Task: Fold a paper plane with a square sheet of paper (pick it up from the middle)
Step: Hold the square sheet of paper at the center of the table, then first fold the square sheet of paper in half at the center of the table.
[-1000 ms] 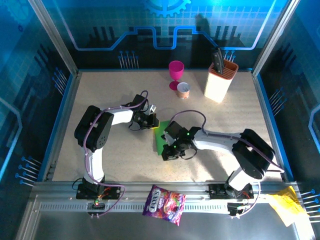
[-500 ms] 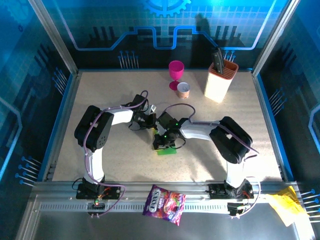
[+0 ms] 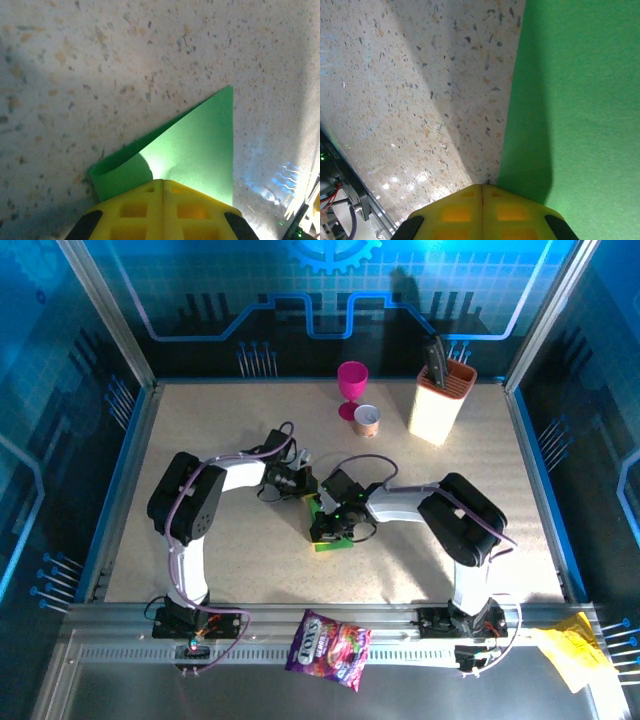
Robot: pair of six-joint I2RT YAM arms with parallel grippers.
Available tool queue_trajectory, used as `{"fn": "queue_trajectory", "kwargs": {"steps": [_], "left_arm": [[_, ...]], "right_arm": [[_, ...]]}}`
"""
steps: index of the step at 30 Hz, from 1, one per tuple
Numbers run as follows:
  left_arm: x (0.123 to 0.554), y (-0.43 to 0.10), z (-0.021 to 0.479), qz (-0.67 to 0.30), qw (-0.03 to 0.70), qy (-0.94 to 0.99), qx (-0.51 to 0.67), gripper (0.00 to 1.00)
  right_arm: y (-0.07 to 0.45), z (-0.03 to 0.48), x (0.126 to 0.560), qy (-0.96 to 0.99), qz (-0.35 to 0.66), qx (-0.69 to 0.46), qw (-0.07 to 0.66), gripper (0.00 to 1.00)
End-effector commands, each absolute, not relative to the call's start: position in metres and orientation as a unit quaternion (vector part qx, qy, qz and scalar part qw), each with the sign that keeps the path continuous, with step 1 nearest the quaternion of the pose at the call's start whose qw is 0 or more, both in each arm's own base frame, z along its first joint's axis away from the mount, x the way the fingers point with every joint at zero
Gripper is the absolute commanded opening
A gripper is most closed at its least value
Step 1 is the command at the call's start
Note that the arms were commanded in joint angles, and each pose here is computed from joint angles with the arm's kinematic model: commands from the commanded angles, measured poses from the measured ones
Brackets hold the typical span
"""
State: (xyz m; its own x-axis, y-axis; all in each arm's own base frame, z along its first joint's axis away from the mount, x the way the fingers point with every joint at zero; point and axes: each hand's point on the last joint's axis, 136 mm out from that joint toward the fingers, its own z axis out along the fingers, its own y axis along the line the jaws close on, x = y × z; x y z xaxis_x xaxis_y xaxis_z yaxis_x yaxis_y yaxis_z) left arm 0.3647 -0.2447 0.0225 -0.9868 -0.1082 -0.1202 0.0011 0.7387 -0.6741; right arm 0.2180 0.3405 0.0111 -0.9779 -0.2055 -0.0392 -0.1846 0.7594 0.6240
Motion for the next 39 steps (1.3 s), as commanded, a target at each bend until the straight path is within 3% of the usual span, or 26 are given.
{"fn": "queue_trajectory", "kwargs": {"steps": [1, 20, 39], "left_arm": [[0.363, -0.249, 0.055, -0.400, 0.086, 0.910, -0.059, 0.02], [0.313, -0.260, 0.023, -0.412, 0.029, 0.908, -0.071, 0.00], [0.348, -0.254, 0.012, -0.361, 0.053, 0.927, -0.088, 0.00]], "right_arm": [[0.320, -0.018, 0.203, -0.953, -0.288, 0.081, 0.047, 0.00], [0.317, -0.023, 0.200, -0.956, -0.278, 0.077, 0.059, 0.00], [0.307, -0.035, 0.189, -0.959, -0.260, 0.081, 0.078, 0.00]]}}
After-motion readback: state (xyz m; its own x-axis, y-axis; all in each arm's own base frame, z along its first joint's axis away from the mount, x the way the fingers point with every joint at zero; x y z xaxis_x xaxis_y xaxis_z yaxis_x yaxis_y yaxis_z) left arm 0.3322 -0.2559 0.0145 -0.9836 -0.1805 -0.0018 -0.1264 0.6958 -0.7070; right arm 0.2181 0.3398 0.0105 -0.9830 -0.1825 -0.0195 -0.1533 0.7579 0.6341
